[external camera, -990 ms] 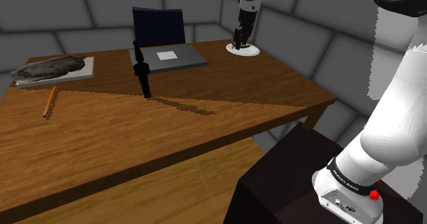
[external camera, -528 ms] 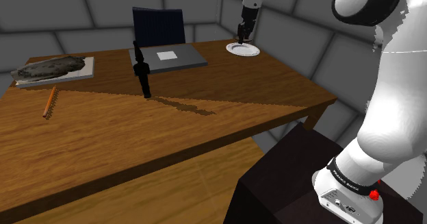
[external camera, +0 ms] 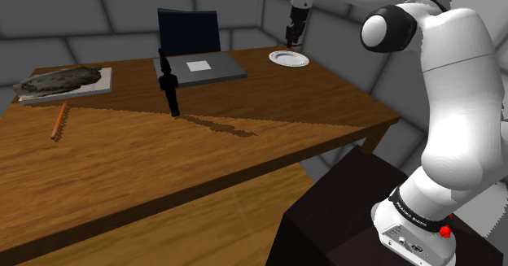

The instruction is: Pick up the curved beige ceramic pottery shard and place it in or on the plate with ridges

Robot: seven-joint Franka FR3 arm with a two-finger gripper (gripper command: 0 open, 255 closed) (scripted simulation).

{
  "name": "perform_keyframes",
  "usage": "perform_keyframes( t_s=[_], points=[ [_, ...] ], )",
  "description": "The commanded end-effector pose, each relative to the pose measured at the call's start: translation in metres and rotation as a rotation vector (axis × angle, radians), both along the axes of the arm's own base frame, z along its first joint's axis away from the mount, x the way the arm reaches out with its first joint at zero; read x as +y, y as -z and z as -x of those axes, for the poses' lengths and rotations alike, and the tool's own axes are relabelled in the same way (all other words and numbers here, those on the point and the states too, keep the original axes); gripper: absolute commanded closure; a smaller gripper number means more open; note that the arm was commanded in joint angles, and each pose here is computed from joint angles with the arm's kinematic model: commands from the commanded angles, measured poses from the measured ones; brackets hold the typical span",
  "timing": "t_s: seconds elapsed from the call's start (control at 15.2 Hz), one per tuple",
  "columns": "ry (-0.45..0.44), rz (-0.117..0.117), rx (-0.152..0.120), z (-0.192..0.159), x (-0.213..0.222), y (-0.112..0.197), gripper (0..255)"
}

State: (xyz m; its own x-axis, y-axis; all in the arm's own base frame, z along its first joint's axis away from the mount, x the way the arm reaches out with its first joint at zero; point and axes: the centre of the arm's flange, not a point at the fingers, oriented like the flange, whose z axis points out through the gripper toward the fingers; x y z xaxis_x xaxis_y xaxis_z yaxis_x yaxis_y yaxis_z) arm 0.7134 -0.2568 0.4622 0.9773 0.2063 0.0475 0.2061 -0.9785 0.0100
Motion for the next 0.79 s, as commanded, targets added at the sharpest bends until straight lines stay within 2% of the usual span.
perform_keyframes(
  t_s=[0.0,0.73],
  points=[
    [-0.001,0.0,-0.001,-0.001,-0.001,0.01,255],
    [-0.001,0.0,-0.001,-0.001,-0.001,0.062,255]
  ],
)
